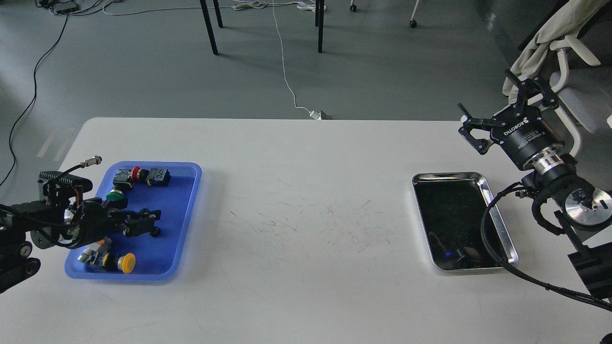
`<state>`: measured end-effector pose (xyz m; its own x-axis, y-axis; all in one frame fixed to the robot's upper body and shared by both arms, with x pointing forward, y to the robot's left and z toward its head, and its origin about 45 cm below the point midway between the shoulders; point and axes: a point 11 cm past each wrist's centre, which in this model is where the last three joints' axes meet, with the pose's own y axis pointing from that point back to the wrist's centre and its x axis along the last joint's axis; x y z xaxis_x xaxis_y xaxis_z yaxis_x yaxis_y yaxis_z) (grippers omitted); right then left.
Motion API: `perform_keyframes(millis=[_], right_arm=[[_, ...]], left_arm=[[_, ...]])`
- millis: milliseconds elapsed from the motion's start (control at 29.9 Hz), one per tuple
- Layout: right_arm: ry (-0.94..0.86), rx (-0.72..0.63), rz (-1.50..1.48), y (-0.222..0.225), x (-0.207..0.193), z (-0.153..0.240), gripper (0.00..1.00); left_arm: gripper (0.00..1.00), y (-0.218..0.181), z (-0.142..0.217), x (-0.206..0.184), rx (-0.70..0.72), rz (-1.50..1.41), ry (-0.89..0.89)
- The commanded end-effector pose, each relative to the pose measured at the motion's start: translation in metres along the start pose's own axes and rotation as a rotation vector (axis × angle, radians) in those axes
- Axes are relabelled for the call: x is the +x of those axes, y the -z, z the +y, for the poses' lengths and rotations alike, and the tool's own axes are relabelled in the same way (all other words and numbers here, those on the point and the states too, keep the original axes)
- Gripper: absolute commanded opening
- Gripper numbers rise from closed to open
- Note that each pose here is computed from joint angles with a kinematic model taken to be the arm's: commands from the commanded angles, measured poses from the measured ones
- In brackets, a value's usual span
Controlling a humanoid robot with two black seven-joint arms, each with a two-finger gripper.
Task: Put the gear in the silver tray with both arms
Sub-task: 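Lower the left gripper onto a black gear and close it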
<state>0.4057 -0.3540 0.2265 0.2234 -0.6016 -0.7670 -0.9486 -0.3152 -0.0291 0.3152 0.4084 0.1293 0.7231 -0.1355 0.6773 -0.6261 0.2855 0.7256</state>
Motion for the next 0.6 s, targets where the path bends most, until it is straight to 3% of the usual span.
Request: perform_keyframes(millis=[0,568], right_arm=[[0.001,-0.001,0.0,0.0,0.0,0.0,1.0],[0.0,-0.001,0.0,0.0,0.0,0.0,1.0]], left_arm=[[0.9,0.0,-0.003,0.001,0.002,-0.001,-0.01],[0.85,0.017,-0.006,-0.012,0.059,0.014,0.014]])
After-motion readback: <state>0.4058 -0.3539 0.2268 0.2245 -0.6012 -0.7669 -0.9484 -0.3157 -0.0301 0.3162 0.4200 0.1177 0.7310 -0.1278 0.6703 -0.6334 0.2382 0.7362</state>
